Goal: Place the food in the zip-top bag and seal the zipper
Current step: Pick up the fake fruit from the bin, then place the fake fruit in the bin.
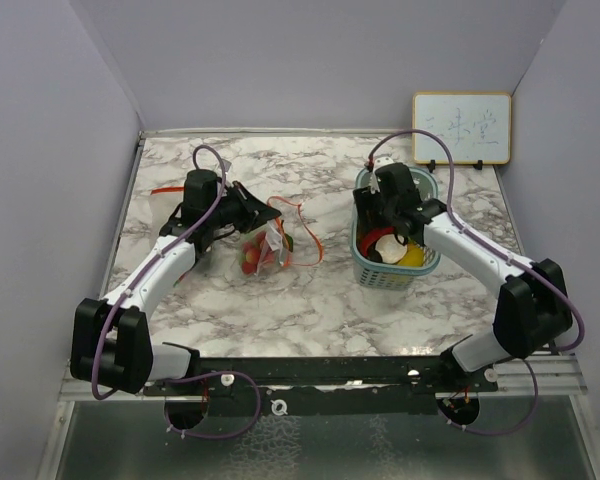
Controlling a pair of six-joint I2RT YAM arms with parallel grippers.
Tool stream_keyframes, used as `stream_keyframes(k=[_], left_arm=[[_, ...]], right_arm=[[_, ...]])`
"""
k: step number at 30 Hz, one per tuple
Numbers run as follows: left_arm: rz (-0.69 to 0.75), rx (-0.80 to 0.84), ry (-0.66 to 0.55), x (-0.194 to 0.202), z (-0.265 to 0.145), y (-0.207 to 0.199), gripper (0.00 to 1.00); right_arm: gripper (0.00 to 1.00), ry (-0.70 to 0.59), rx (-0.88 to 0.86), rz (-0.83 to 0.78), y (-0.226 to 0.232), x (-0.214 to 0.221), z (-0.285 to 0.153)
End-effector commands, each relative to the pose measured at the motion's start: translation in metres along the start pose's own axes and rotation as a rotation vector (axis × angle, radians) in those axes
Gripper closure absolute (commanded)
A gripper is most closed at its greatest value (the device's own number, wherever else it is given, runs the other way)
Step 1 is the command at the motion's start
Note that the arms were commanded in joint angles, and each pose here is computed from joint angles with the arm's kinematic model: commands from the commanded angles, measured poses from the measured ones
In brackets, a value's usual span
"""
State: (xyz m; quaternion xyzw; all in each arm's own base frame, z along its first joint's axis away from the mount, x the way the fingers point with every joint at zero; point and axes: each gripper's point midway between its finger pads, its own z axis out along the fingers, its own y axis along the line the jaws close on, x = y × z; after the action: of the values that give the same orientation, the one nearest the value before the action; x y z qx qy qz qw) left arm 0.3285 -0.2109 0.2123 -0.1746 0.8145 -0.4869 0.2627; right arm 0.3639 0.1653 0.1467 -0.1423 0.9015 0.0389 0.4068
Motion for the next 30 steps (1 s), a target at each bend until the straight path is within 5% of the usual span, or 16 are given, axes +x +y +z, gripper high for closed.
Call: stream_keyframes(k=[1, 6, 9, 20, 30], left_arm=[[0.039, 0.081, -0.008, -0.004, -0.003, -0.021, 1.00], [0.054, 0.078, -0.002, -0.004, -0.004, -0.023, 1.00], [0.051, 0.076, 0.001, -0.004, -0.004, -0.023, 1.00], [0.040, 0.102, -0.004, -0.009, -0.004, -0.035, 1.00], [0.036, 0.137, -0.008, -0.014, -0.005, -0.048, 1.00]], right_arm=[[0.35, -0.088, -0.028, -0.049, 0.003, -0.019, 0.029], [0.73, -0.083, -0.041, -0.039, 0.002, -0.014, 0.047], [0.86, -0.108, -0.017, -0.020, -0.002, -0.021, 0.042], [0.93, -0.341, -0.037, -0.007, -0.012, -0.105, -0.066], [0.93, -0.377, -0.089, 0.003, -0.008, -0.110, -0.101]])
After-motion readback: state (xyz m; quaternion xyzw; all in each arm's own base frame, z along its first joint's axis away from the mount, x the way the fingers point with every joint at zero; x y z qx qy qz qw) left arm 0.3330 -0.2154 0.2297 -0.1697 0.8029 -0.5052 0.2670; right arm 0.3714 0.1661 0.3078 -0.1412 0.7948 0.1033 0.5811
